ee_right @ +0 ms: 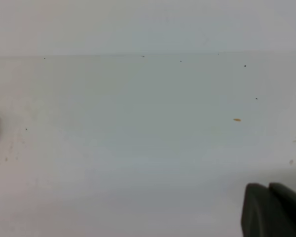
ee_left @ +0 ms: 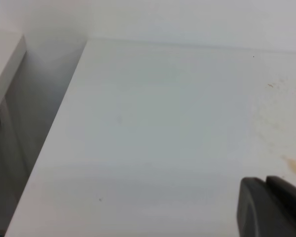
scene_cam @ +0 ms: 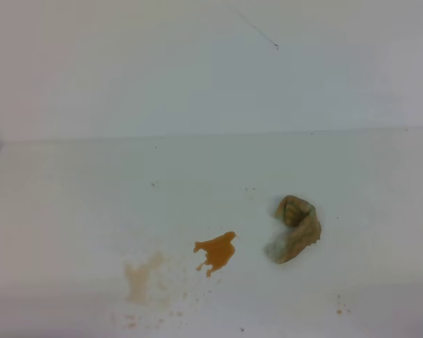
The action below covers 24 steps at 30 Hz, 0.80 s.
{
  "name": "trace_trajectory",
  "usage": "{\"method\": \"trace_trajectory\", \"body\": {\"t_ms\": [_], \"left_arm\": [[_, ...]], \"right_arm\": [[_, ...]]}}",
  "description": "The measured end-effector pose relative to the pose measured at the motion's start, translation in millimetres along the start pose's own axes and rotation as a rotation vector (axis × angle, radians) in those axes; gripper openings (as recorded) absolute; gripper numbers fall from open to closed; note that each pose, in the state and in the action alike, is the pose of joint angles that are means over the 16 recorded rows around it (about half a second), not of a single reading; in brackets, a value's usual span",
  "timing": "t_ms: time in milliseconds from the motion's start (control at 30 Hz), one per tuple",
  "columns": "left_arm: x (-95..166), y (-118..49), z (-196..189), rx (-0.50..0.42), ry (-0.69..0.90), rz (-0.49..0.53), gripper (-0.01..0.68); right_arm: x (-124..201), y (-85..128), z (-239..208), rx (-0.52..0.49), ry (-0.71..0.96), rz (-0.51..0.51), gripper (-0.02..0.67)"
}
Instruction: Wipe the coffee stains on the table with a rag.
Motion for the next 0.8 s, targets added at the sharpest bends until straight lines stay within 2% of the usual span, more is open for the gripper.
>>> {"method": "trace_trajectory", "body": {"t_ms": [800], "left_arm": [[0.0,0.0,0.0,0.0,0.0,0.0,0.001]], "right_arm": [[-0.1,0.0,0.0,0.0,0.0,0.0,-0.003]]}}
Point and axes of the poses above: a point on each arm's last joint axis where the gripper is mounted, z pointing out along that axis toward the gripper, y along the wrist's bending axis when the last joint is at zero, x = y × z, the point moved 3 cm from there along z, pointing out along that axis toward the gripper, and after that the axes turned 12 degrees about z, right-handed, at the moved point
